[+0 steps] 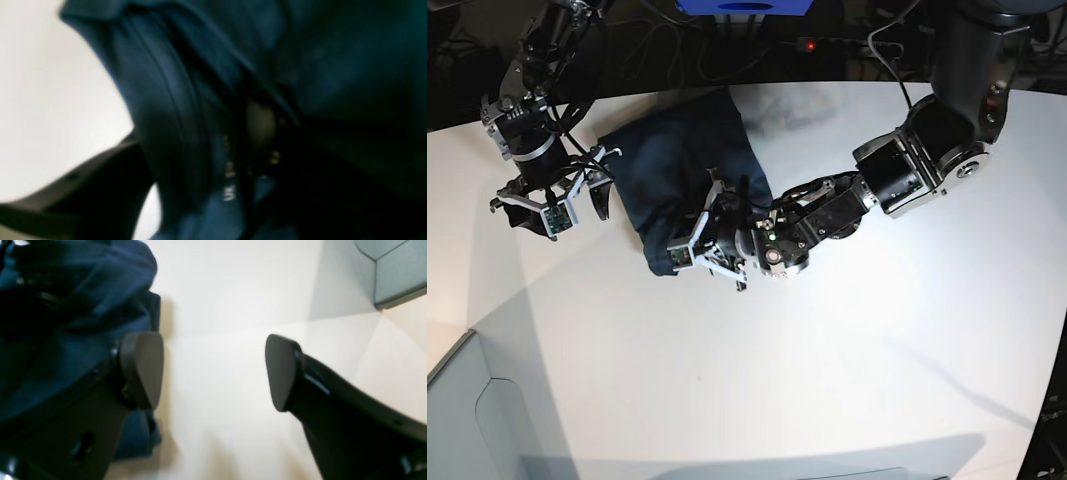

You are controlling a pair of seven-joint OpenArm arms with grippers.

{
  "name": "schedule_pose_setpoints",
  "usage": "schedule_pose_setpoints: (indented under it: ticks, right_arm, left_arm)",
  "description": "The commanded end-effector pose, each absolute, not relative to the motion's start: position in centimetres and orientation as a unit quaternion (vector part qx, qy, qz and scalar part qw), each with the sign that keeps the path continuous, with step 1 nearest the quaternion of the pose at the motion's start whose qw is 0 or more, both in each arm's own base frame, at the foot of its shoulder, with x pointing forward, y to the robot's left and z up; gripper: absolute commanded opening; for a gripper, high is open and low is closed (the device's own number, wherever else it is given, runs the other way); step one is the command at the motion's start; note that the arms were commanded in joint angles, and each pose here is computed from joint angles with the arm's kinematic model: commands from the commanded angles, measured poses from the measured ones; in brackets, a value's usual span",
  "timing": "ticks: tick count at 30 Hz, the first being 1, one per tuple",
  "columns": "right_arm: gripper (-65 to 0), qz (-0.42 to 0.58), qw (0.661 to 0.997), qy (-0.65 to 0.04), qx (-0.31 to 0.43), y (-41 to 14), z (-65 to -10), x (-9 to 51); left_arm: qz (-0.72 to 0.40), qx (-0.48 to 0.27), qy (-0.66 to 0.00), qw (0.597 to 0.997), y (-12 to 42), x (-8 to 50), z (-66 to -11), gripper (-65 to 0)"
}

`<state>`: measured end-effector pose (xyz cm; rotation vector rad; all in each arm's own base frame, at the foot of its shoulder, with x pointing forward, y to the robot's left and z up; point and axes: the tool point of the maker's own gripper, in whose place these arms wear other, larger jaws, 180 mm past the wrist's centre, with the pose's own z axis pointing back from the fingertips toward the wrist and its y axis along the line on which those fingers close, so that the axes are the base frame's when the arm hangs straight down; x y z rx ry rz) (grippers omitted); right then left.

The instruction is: Fold the T-shirt properly

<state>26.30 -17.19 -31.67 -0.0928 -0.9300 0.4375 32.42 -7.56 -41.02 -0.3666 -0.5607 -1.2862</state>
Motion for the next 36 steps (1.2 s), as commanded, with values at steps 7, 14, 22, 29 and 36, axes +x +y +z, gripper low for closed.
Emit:
schedule_pose_setpoints:
  ticks: [7,14,22,29,36]
  right_arm:
    - [-22.9,0.215,0.859,-0.463,-0.039,-16.8,-30.8,26.6]
    - [-49.0,0.212,0.869,-0.447,-0.007,-15.2,-32.6,26.1]
    - [-65.0,0.196,0.897,-0.396,0.036,-14.5,-37.4,24.5]
    - [-64.9,0.187,0.909,-0.37,0.052,-13.9,-38.9,22.3]
    - [-64.9,0.198,0.915,-0.344,0.067,-12.7,-40.1,19.9]
  left_arm:
    - [-0.529,-0.166,-0.374,0.743,-5.8,37.9,-32.7,-26.8]
    - [-0.435,-0.167,-0.442,0.766,0.3,38.7,-29.5,-26.8]
    - [-0.233,-0.094,-0.485,0.838,16.8,36.9,-29.5,-26.8]
    - [-0.074,-0.02,-0.511,0.856,28.2,33.4,-28.8,-26.8]
    - [-0.046,0.0,-0.507,0.861,30.6,31.9,-29.1,-26.8]
